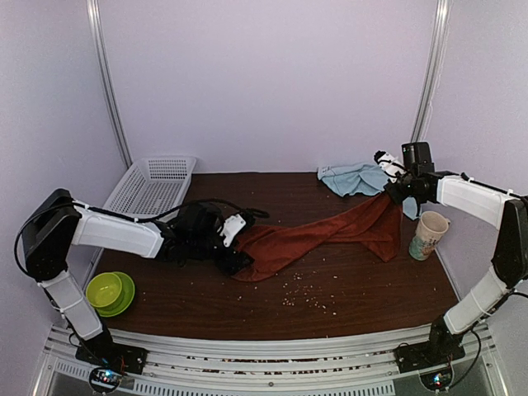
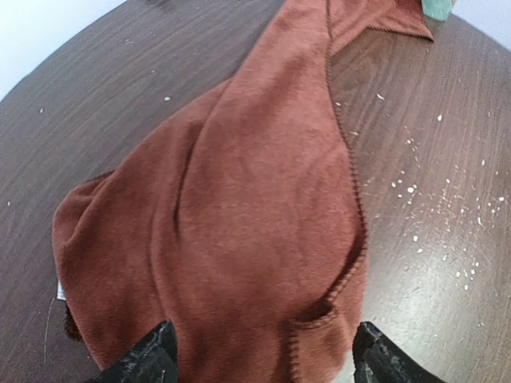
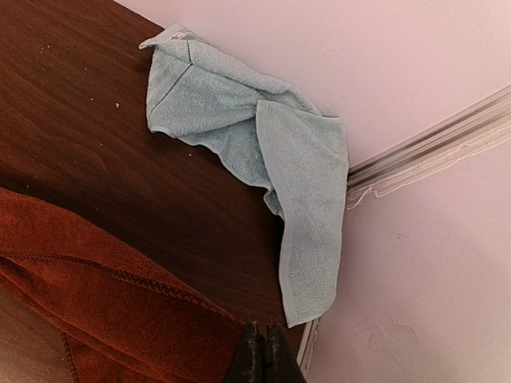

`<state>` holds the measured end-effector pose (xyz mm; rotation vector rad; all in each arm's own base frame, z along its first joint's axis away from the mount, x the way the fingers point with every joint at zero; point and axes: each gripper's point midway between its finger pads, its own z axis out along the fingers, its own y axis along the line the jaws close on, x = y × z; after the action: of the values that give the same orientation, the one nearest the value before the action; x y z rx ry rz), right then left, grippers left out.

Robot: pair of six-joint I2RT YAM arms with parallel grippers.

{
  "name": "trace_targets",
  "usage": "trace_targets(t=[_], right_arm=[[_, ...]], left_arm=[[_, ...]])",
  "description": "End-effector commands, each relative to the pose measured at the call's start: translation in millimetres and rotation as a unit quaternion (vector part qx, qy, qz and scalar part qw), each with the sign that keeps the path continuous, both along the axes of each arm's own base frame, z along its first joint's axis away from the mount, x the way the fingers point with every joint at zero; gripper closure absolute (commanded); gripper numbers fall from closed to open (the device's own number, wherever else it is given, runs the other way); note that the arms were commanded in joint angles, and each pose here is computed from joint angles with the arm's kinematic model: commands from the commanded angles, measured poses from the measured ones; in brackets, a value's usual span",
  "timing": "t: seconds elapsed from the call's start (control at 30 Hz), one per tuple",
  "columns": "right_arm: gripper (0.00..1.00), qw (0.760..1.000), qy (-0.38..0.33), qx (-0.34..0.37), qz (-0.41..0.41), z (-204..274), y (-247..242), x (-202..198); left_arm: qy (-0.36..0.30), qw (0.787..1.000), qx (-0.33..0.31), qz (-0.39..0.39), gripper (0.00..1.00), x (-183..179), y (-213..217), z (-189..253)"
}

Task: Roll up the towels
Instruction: Flatten out the towel at the center of the board.

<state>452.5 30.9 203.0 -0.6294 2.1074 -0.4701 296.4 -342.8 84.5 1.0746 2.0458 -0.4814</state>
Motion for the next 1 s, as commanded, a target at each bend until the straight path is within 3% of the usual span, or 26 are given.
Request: trace_targets(t=[0.0,0.33,0.97], right_arm=[[1.00,1.000,-0.010,0.006,0.009,11.4,5.3,-3.9],[1.00,1.000,-0.006,0.005,0.012,5.2,8.1,-3.8],[1.00,1.000,-0.004,0.004,0.016,1.9,12.0,-4.3]], left_arm=[[0.045,0.994,-0.074,-0.064,0.24,0.0,-11.3,17.1],[0.126,0.976,-0.127,-0.121,0.30,2.1,-21.4,-1.8],[0.192,0.958,-0.132,-0.167,0.40,-4.7,-29.9,-36.6]])
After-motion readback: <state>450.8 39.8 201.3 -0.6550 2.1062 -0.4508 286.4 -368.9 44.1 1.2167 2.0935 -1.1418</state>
